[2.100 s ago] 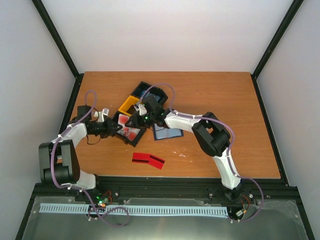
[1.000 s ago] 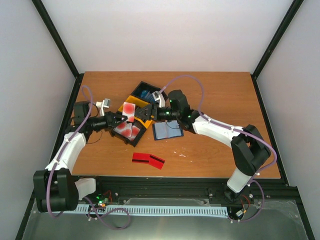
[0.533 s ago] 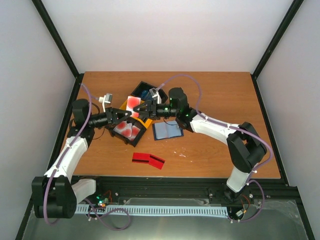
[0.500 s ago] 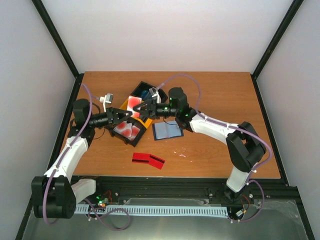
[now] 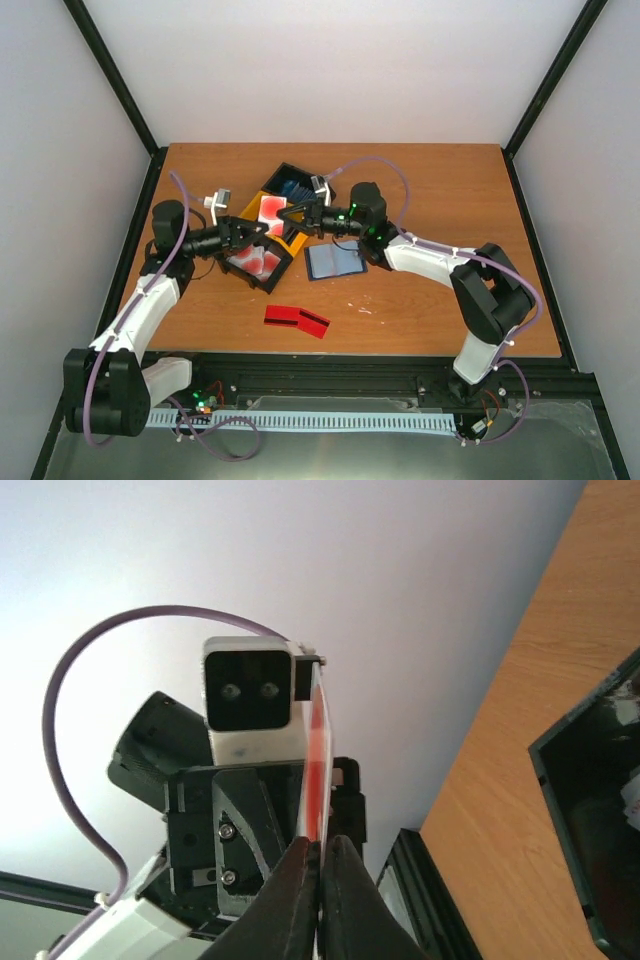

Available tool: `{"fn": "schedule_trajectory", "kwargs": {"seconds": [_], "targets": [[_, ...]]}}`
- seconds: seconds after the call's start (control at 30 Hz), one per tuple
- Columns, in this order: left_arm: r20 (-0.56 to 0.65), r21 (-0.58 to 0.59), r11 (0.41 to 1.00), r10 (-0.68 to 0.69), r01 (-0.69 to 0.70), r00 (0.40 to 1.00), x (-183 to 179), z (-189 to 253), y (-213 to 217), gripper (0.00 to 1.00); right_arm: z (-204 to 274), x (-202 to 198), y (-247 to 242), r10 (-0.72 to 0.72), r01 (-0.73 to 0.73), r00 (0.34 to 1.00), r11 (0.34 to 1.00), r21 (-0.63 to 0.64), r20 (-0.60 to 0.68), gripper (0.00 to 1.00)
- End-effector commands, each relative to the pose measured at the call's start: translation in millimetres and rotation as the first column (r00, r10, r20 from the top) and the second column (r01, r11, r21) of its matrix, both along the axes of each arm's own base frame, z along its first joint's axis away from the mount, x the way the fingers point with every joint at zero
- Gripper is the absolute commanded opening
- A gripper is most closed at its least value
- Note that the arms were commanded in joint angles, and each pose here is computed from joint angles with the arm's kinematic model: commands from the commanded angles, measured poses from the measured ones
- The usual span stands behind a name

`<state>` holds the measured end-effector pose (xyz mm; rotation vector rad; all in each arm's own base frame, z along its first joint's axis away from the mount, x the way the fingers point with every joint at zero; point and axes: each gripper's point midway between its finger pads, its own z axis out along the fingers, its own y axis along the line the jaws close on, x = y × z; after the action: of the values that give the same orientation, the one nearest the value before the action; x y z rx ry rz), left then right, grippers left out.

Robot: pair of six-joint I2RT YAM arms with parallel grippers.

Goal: Put the credit cards into the card holder
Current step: Insert the credit card into the card holder.

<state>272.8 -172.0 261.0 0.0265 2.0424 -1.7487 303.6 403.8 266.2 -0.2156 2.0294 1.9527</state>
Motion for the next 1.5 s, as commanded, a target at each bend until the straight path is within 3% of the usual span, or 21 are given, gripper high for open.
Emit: {"fn": "schedule_trajectory", "kwargs": {"seconds": [0.0, 0.03, 0.1, 0.17, 0.3, 0.4, 0.47, 0.63, 0.87, 1.07, 1.47], "targets": [[0.056, -0.001, 1.000, 0.008, -0.008, 0.998, 4.7, 11.2, -2.2, 0.17, 16.1, 0.0, -8.6, -0.010, 0.008, 0.999, 0.999, 0.052, 0.035, 0.03], [0.050, 0.008, 1.000, 0.015, -0.015, 0.999, 6.0, 8.4, -2.6, 0.23, 13.6, 0.9, -11.9, -0.014, 0.012, 0.999, 0.999, 0.047, 0.035, 0.03], [0.028, 0.047, 0.998, 0.036, -0.038, 0.999, 10.7, 0.1, -3.6, 0.45, 7.5, 5.9, -24.8, -0.026, 0.025, 0.999, 0.999, 0.035, 0.029, 0.03], [0.024, 0.126, 0.990, 0.058, -0.061, 0.998, 17.6, -10.0, -8.0, 0.54, -4.0, 16.8, -48.7, -0.053, 0.053, 0.998, 0.999, -0.001, 0.030, 0.03], [-0.023, 0.244, 0.967, 0.081, -0.073, 0.996, 29.1, -35.5, -21.6, 0.58, -36.0, 25.0, -96.8, -0.060, 0.075, 0.995, 0.979, -0.188, 0.085, 0.03], [-0.069, 0.377, 0.922, 0.116, -0.082, 0.991, 38.9, -65.3, -34.1, 0.62, -89.0, 16.1, -134.3, -0.006, 0.014, 1.000, 0.896, -0.444, 0.020, 0.03], [-0.074, 0.456, 0.887, 0.111, -0.066, 0.991, 44.2, -82.5, -47.5, 0.63, -117.7, 12.8, -153.5, 0.027, -0.042, 0.999, 0.841, -0.540, -0.037, 0.03], [-0.139, 0.618, 0.786, 0.106, 0.003, 0.985, 50.1, -139.5, -82.3, 0.59, -160.2, 18.1, -173.0, 0.018, -0.088, 0.993, 0.777, -0.623, -0.117, 0.03], [-0.138, 0.758, 0.651, 0.110, 0.034, 0.984, 62.8, -187.1, -100.8, 0.45, -183.2, 30.2, -158.7, 0.054, -0.135, 0.986, 0.815, -0.563, -0.159, 0.03], [-0.183, 0.801, 0.593, 0.120, 0.078, 0.976, 63.4, -214.3, -96.6, 0.39, -202.3, 48.7, -150.1, 0.074, -0.154, 0.983, 0.823, -0.547, -0.166, 0.03], [-0.243, 0.816, 0.562, 0.123, 0.134, 0.962, 54.8, -237.4, -92.9, 0.25, -213.9, 56.8, -141.3, 0.088, -0.172, 0.978, 0.852, -0.495, -0.188, 0.03]]}}
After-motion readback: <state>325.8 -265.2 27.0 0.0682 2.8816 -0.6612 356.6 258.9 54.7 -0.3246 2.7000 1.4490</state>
